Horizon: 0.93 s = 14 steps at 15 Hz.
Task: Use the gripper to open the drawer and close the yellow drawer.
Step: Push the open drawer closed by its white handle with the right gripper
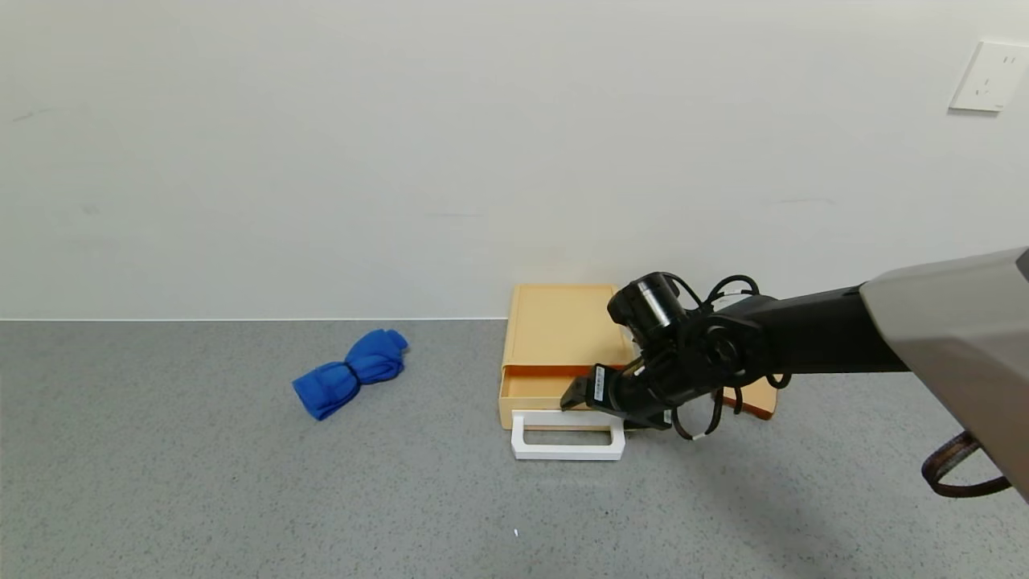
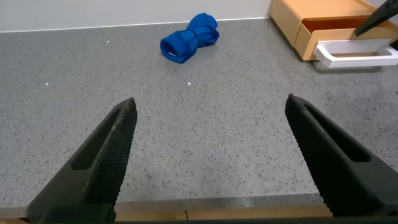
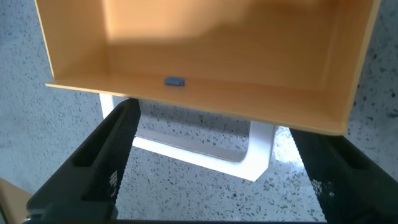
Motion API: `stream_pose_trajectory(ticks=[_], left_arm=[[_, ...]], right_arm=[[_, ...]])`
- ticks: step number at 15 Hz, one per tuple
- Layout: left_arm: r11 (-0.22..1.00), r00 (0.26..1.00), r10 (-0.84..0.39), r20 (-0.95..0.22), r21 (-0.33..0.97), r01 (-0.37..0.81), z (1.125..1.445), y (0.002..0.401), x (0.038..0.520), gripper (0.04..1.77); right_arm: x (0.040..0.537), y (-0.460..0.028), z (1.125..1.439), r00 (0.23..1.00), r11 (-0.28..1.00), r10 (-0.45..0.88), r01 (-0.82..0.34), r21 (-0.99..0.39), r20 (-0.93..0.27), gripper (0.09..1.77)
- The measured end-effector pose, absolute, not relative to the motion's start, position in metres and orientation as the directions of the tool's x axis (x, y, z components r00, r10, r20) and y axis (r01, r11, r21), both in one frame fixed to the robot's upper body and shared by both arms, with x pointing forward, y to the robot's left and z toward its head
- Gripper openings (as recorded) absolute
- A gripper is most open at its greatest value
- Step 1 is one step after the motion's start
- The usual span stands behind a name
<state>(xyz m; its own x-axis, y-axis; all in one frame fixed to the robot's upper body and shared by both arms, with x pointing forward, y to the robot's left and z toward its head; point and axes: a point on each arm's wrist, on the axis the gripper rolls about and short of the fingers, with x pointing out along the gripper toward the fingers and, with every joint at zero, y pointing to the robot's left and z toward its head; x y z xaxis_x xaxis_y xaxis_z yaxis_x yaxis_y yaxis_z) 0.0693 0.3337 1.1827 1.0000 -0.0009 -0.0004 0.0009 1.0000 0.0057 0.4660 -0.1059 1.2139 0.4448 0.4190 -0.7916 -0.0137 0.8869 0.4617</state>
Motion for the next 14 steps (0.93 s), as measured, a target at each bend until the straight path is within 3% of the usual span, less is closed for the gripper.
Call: stream_pose_trajectory(ticks=[14], left_arm=[[1.0, 1.0, 0.001, 0.0, 0.007, -0.001, 1.183, 0.334, 0.069, 1.72]], right_arm=[[0.505, -0.107, 1.212, 0.507, 0.885, 0.406, -0.01, 0.465, -0.761, 1.71]])
